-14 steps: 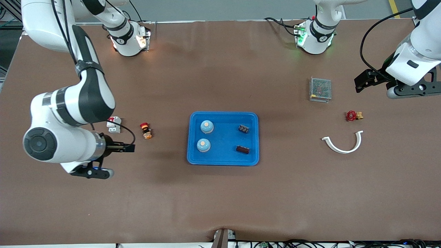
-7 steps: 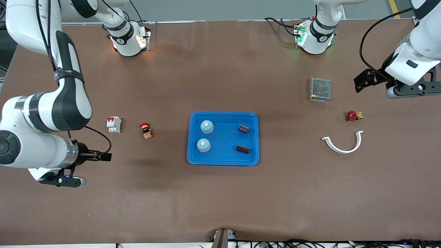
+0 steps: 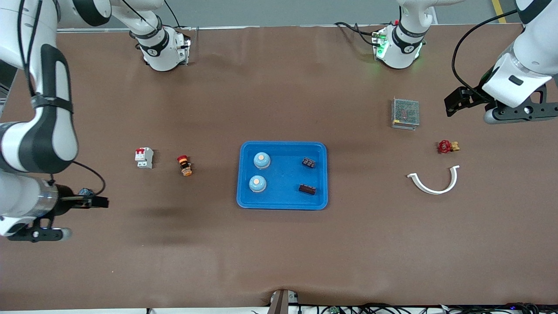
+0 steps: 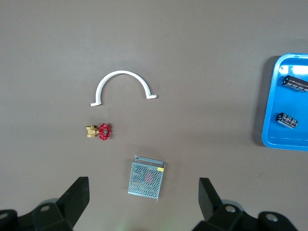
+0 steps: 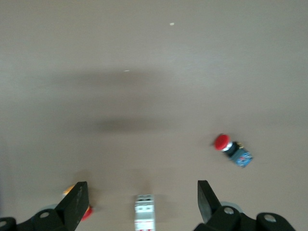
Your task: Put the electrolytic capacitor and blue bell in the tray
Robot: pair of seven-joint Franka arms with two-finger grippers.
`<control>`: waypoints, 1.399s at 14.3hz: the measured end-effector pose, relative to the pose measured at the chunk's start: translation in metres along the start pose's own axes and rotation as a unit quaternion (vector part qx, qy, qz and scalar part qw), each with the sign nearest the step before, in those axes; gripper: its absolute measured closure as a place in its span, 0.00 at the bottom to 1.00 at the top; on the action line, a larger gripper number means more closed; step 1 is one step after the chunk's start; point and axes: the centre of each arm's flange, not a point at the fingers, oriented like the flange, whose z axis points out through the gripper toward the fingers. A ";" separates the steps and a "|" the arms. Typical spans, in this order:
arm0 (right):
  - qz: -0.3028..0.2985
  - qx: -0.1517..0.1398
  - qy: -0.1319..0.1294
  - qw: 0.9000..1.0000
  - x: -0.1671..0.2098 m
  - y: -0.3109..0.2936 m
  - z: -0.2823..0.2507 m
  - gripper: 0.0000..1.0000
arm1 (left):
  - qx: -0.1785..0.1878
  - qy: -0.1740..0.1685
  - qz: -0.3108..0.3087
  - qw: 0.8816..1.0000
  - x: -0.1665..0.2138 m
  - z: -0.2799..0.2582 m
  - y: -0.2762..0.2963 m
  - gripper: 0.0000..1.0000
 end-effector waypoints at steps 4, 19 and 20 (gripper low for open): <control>-0.012 0.003 0.002 1.000 -0.002 0.053 0.019 0.00 | 0.000 0.000 0.000 1.000 0.000 0.000 0.000 0.00; -0.005 0.014 -0.050 0.999 -0.011 0.069 0.075 0.00 | 0.000 0.000 -0.001 1.000 0.000 0.000 -0.001 0.00; -0.007 0.013 -0.048 0.999 -0.015 0.066 0.058 0.00 | 0.000 0.001 -0.002 1.000 0.000 0.000 -0.002 0.00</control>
